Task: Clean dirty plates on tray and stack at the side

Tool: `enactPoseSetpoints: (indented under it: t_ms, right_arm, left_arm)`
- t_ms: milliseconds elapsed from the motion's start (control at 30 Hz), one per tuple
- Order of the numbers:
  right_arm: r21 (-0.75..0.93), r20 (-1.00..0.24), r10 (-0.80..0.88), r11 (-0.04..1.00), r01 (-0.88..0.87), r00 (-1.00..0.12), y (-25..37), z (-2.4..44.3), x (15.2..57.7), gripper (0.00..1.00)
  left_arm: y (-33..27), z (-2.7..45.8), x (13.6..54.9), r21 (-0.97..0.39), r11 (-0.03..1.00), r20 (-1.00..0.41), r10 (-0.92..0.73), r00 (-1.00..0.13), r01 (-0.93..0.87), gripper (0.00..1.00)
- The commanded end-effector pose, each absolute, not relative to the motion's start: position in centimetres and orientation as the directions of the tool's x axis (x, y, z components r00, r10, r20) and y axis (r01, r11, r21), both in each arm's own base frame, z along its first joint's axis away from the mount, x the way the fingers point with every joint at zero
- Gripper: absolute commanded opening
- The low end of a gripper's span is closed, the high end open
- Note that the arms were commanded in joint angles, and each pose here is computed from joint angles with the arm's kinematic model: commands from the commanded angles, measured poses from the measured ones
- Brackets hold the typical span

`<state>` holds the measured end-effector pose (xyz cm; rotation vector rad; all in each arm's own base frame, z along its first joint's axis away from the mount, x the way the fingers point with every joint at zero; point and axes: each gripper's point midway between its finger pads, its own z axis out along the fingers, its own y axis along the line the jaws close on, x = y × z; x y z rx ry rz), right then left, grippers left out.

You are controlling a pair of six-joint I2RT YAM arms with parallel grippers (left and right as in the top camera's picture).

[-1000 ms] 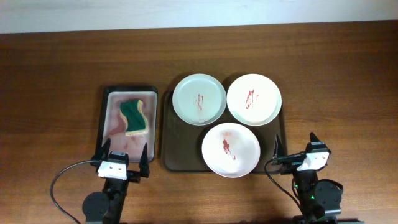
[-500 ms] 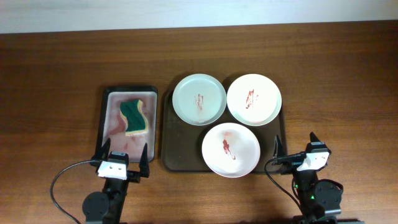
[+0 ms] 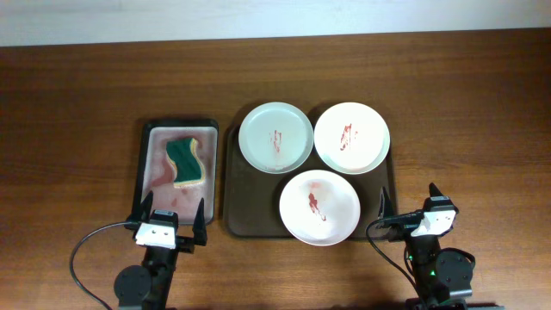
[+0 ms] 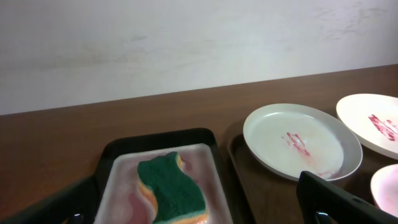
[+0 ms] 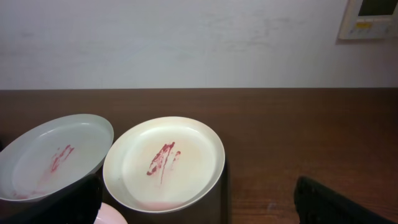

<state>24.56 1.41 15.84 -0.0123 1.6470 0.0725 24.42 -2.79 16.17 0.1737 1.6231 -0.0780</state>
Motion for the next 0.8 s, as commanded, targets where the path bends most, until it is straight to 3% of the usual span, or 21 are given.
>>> enactPoseSetpoints:
  t_ms: [0,167,400,567,767]
  right_arm:
    - [0.032,-0.996,0.027,0.998,-0.052,-0.085,1.5,15.5,24.6,0.99]
    - [0.048,-0.996,0.040,0.994,-0.095,-0.081,2.2,15.8,24.5,0.99]
    - [0.122,-0.969,0.101,0.989,-0.079,-0.225,2.2,17.8,22.8,0.99]
    - [0.124,-0.911,0.088,0.990,-0.066,-0.402,2.3,20.1,21.6,0.99]
    - [0.125,-0.753,0.070,0.991,-0.038,-0.654,2.5,21.1,21.5,0.99]
  left_arm:
    - [-3.3,16.4,24.3,0.075,0.979,-0.996,0.083,-0.035,0.188,0.99]
    - [-3.2,16.6,24.2,0.067,0.981,-0.995,0.079,-0.058,0.183,0.99]
    - [-3.1,19.1,23.7,0.028,0.982,-0.964,0.076,-0.254,0.187,0.99]
    - [-3.1,21.1,24.3,-0.009,0.982,-0.887,0.080,-0.456,0.190,0.99]
    - [-3.2,21.4,24.3,-0.060,0.981,-0.720,0.084,-0.689,0.182,0.99]
